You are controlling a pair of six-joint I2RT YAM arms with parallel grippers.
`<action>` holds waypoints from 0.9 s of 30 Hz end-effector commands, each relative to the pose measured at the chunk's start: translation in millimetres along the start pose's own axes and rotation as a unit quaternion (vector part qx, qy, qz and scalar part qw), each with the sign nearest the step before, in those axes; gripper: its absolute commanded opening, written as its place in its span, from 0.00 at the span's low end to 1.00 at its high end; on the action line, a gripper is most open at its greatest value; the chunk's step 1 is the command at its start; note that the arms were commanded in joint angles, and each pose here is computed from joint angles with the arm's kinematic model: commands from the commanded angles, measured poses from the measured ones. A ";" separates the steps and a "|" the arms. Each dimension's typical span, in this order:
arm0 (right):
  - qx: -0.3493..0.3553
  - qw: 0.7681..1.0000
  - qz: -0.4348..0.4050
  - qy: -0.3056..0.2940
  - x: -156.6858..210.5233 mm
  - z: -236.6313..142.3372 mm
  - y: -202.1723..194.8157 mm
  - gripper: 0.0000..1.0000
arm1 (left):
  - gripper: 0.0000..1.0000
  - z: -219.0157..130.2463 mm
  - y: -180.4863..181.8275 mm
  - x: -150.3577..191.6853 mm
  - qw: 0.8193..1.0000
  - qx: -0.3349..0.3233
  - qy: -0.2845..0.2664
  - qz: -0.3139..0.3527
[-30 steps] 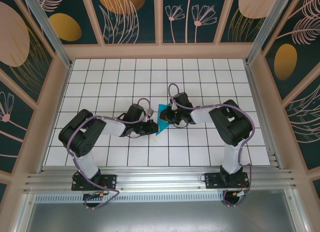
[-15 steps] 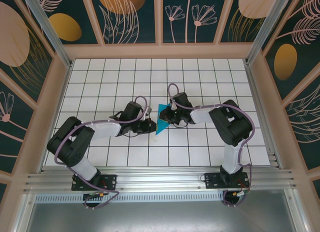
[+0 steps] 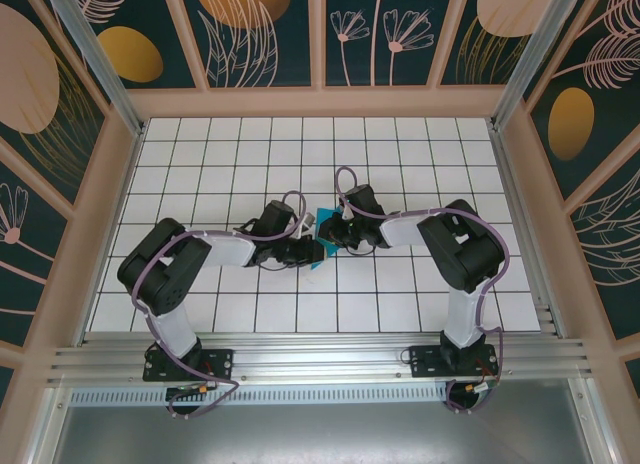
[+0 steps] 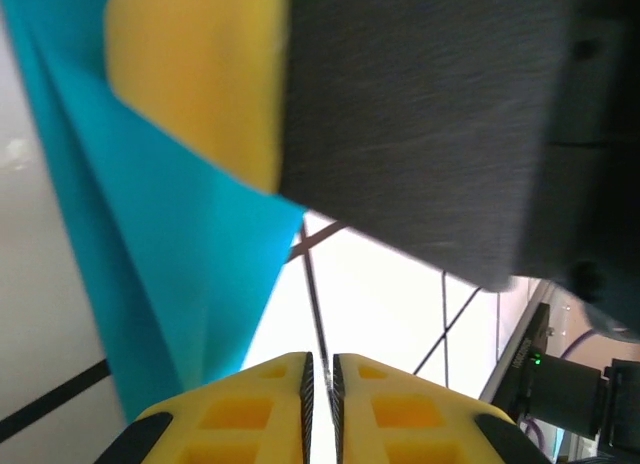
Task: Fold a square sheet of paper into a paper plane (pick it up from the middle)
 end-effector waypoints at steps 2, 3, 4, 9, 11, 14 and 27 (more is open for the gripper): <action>0.096 0.995 0.021 -0.003 5.8 14.3 -38.9 0.20 | 0.17 3.4 14.1 17.3 0.999 -0.025 0.025 -0.026; 0.096 0.995 0.021 -0.003 5.6 14.2 -38.9 0.20 | 0.16 3.9 17.7 22.2 0.999 -0.032 0.033 -0.030; 0.098 0.995 0.021 -0.003 5.7 14.4 -39.4 0.20 | 0.16 3.9 20.7 26.4 0.998 -0.039 0.038 -0.033; 0.100 0.995 0.022 -0.004 5.5 14.9 -40.0 0.20 | 0.15 1.5 32.0 47.3 0.996 -0.057 0.056 -0.049; 0.101 0.995 0.021 -0.005 5.1 14.7 -39.1 0.20 | 0.15 0.6 35.6 53.9 0.995 -0.061 0.063 -0.054; 0.103 0.994 0.021 -0.004 5.2 14.4 -39.4 0.21 | 0.13 -1.9 39.9 61.0 0.993 -0.078 0.068 -0.061; 0.100 0.995 0.025 -0.007 5.6 14.2 -39.8 0.21 | 0.11 -44.6 -26.4 3.8 0.994 -0.004 -0.107 0.004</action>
Point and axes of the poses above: each hand's point on the last joint's axis, 136 mm out from that joint toward the fingers, its own z axis out along the fingers, its own y axis along the line the jaws close on, x = y × z, the point moved 10 cm from there along -z, back along the fingers, and after that the axes turned 14 degrees about z, right-handed, at the moved point
